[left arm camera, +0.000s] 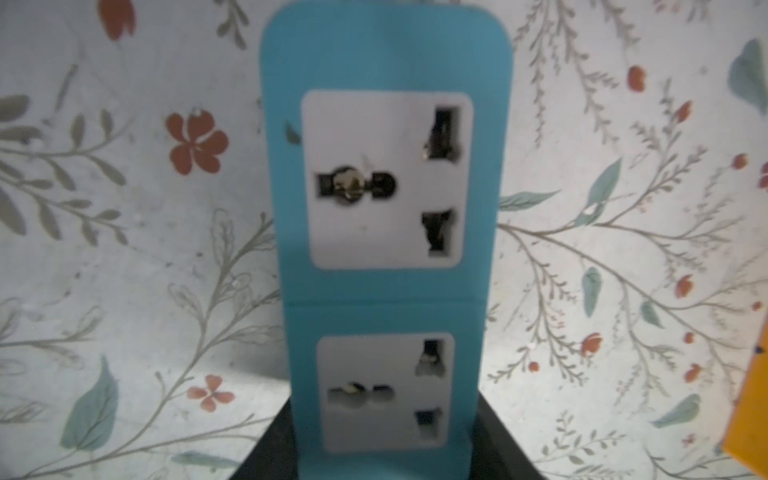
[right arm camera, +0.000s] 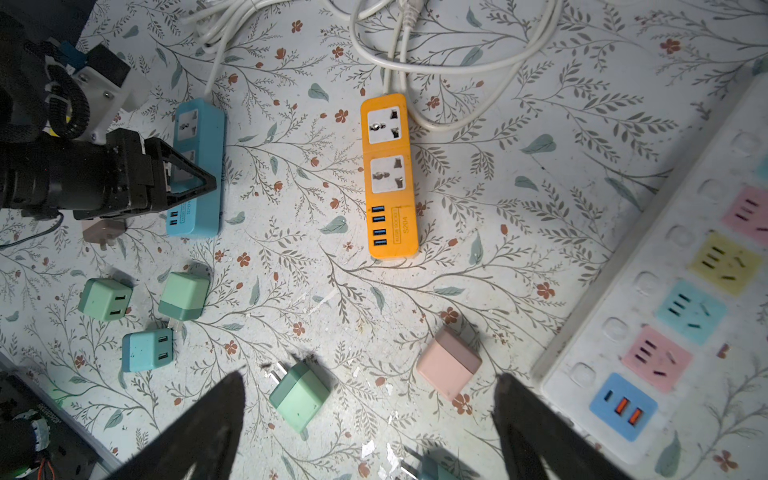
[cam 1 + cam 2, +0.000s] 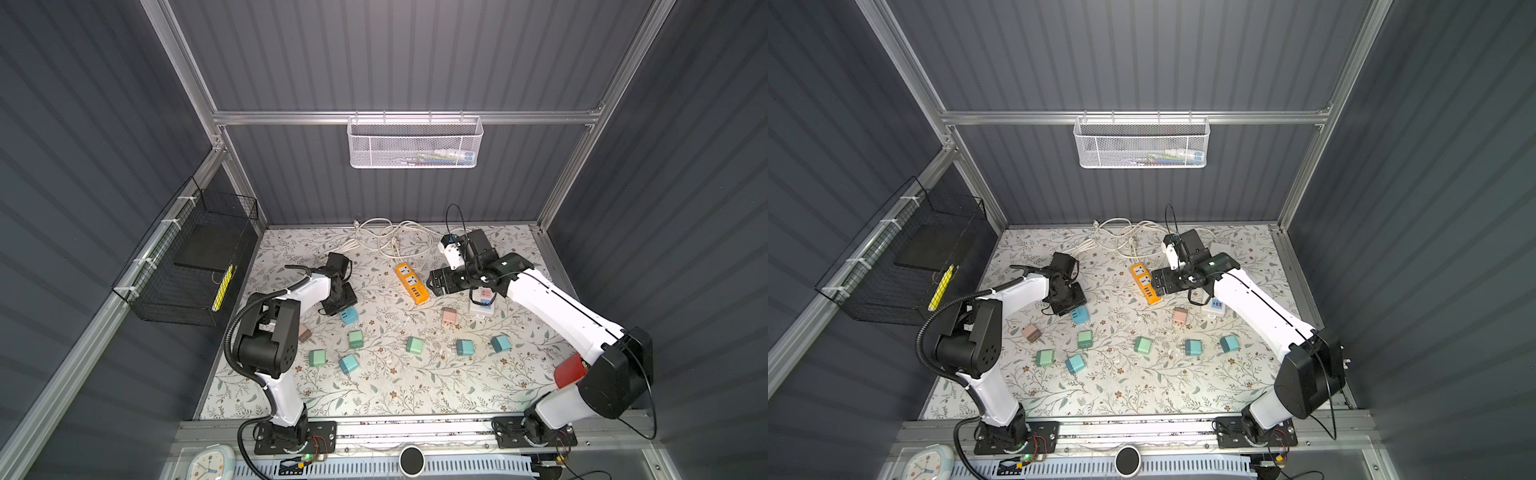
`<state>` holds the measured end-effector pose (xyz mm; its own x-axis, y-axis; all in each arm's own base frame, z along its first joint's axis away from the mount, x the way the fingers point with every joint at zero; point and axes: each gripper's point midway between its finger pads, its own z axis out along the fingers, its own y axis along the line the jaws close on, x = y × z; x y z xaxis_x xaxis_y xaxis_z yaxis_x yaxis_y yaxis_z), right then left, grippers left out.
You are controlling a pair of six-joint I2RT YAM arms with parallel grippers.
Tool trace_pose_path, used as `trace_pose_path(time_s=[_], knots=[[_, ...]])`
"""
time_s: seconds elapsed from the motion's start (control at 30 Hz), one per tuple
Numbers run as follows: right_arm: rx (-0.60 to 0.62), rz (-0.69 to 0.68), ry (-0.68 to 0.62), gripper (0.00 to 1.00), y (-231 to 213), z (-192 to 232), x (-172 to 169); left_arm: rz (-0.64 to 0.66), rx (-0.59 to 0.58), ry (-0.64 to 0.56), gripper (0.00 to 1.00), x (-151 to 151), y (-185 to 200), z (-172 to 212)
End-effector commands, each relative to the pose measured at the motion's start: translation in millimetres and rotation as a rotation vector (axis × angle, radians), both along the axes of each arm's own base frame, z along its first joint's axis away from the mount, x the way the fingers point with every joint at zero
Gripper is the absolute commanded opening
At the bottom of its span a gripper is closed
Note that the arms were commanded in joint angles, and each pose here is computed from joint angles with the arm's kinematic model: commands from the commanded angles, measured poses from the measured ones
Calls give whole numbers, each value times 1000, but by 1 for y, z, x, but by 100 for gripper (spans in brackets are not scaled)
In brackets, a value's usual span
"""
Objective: Insert the plug
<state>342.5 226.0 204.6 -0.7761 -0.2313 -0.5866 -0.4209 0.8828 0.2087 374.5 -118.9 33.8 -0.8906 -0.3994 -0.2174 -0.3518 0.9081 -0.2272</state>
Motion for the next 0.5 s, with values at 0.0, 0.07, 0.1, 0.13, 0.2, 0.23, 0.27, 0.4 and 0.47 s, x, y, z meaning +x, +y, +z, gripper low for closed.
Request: trace_pose_path(time_s=[0.0, 0.07, 0.1, 0.13, 0.2, 0.23, 0.27, 0.4, 0.47], knots=[[12, 34, 7, 89, 6, 3, -3, -46, -33, -6, 47, 3, -23, 0], [-1, 29, -2, 89, 3, 5, -1, -44, -43, -15, 46, 5, -36, 2], [-7, 26, -9, 89, 2, 6, -1, -40, -49, -21, 46, 6, -42, 3], [-13, 20, -14, 89, 0, 7, 0, -27, -53, -27, 47, 7, -49, 3], [-18, 13, -17, 90, -2, 7, 0, -19, -64, -26, 49, 5, -64, 0], [-15, 10, -15, 90, -3, 6, -1, -9, -56, -15, 50, 4, -69, -2], [-15, 3, -16, 90, -4, 6, -2, -9, -44, -12, 50, 3, -74, -4], [-4, -6, -14, 91, -6, 6, -7, -3, -4, -11, 59, 2, -75, -3], [-6, -11, -18, 92, -9, 6, -9, -23, 4, -10, 67, 3, -76, 1]])
